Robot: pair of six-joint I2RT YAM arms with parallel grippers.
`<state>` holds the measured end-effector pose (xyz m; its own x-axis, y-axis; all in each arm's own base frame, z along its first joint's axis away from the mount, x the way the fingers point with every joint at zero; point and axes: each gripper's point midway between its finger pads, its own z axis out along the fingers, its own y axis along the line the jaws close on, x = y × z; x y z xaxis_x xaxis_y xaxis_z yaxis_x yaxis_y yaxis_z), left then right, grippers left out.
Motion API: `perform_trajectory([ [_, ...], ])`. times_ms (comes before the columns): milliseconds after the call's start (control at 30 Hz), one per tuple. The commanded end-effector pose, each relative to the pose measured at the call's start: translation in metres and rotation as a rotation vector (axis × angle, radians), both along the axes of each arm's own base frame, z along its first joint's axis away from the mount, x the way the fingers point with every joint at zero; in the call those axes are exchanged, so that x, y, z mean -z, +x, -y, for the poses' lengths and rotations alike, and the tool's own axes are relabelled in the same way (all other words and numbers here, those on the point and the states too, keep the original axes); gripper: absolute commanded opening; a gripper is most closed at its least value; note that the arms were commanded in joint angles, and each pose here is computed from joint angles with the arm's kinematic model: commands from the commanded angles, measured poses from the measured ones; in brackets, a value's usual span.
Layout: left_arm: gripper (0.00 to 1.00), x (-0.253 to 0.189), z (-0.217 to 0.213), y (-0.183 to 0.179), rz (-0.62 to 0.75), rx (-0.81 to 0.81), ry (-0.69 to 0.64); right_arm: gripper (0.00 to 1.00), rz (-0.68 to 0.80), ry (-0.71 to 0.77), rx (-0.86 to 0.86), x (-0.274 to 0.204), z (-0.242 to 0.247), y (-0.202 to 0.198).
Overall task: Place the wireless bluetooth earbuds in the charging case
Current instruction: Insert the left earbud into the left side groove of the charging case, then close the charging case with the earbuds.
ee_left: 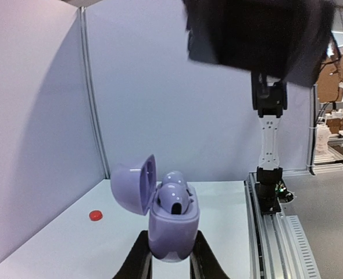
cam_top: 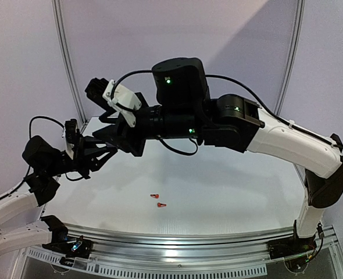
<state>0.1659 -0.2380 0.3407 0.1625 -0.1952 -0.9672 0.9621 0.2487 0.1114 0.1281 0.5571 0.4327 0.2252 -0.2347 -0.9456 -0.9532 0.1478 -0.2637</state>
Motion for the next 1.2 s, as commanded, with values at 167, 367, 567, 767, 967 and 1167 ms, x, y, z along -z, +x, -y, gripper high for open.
perform_trajectory([
  [167, 0.0, 0.071, -0.017, 0.047, 0.641, -0.377, 0.485, 0.42, -0.083, 0.156, 0.166, -0.051, 0.025, 0.026],
  [367, 0.0, 0.074, -0.035, 0.07, 1.195, -0.586, 0.77, 0.44, -0.119, 0.084, 0.34, -0.017, 0.03, 0.059],
  [567, 0.0, 0.083, -0.034, 0.056, 1.432, -0.566, 0.834, 0.43, -0.244, -0.043, 0.448, 0.046, 0.015, 0.081],
  [767, 0.0, 0.092, -0.034, 0.047, 1.488, -0.523, 0.852, 0.44, -0.359, -0.124, 0.407, 0.094, -0.012, 0.074],
  [967, 0.0, 0.096, -0.035, 0.052, 1.476, -0.529, 0.876, 0.44, -0.428, -0.195, 0.368, 0.122, -0.021, 0.064],
  [1167, 0.0, 0.089, -0.038, 0.06, 1.399, -0.567, 0.875, 0.31, -0.437, -0.267, 0.421, 0.135, -0.003, 0.065],
])
